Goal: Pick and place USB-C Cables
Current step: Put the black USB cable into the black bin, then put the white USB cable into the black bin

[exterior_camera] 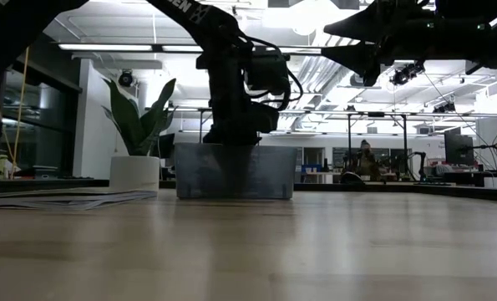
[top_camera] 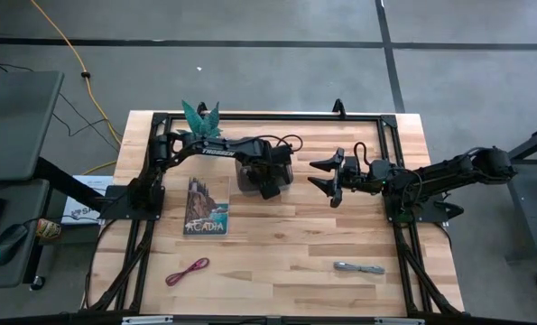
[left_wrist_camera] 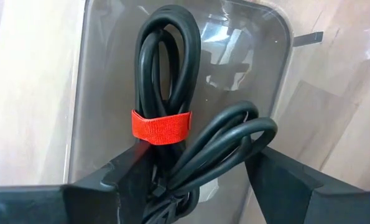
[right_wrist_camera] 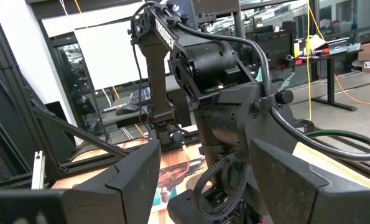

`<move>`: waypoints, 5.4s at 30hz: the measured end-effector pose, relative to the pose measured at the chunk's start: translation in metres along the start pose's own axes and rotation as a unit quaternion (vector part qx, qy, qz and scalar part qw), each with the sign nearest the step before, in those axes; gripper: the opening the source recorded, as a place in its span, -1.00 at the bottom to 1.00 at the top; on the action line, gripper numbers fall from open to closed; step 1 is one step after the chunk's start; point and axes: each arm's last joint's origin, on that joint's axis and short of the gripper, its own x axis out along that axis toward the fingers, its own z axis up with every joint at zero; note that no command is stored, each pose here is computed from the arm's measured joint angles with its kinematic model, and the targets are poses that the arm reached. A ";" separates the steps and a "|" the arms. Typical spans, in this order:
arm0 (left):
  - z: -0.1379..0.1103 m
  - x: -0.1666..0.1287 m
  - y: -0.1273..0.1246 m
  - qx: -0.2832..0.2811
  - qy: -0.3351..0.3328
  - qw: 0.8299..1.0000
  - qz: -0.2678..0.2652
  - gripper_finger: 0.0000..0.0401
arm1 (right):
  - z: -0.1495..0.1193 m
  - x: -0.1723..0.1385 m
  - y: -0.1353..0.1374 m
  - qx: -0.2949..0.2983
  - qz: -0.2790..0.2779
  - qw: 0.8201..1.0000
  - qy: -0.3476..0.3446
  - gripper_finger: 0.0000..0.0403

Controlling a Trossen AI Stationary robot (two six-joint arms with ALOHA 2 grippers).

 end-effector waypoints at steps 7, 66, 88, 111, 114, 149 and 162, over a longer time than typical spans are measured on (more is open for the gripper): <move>0.000 -0.001 0.000 0.000 0.001 1.000 0.001 0.15 | 0.000 0.000 0.000 0.000 0.000 1.000 0.000 0.18; -0.213 -0.148 -0.061 0.091 -0.605 0.771 -0.175 0.14 | 0.001 0.000 0.001 -0.005 0.010 1.000 -0.004 0.18; -0.240 -0.131 -0.044 0.081 -0.680 0.708 -0.175 0.14 | 0.002 0.000 0.001 -0.007 0.011 1.000 -0.010 0.18; -0.240 -0.131 -0.043 0.077 -0.679 0.710 -0.171 0.14 | -0.001 0.000 0.004 -0.052 0.060 0.997 0.010 0.18; -0.240 -0.131 -0.043 0.076 -0.680 0.709 -0.171 0.14 | -0.003 0.000 0.003 -0.067 0.061 0.996 0.020 0.18; -0.240 -0.128 -0.043 0.078 -0.669 0.720 -0.167 0.14 | 0.089 0.027 0.134 0.005 0.044 0.891 0.451 0.18; -0.240 -0.125 -0.043 0.072 -0.659 0.730 -0.167 0.14 | 0.089 0.014 0.143 0.088 -0.001 0.866 0.493 0.18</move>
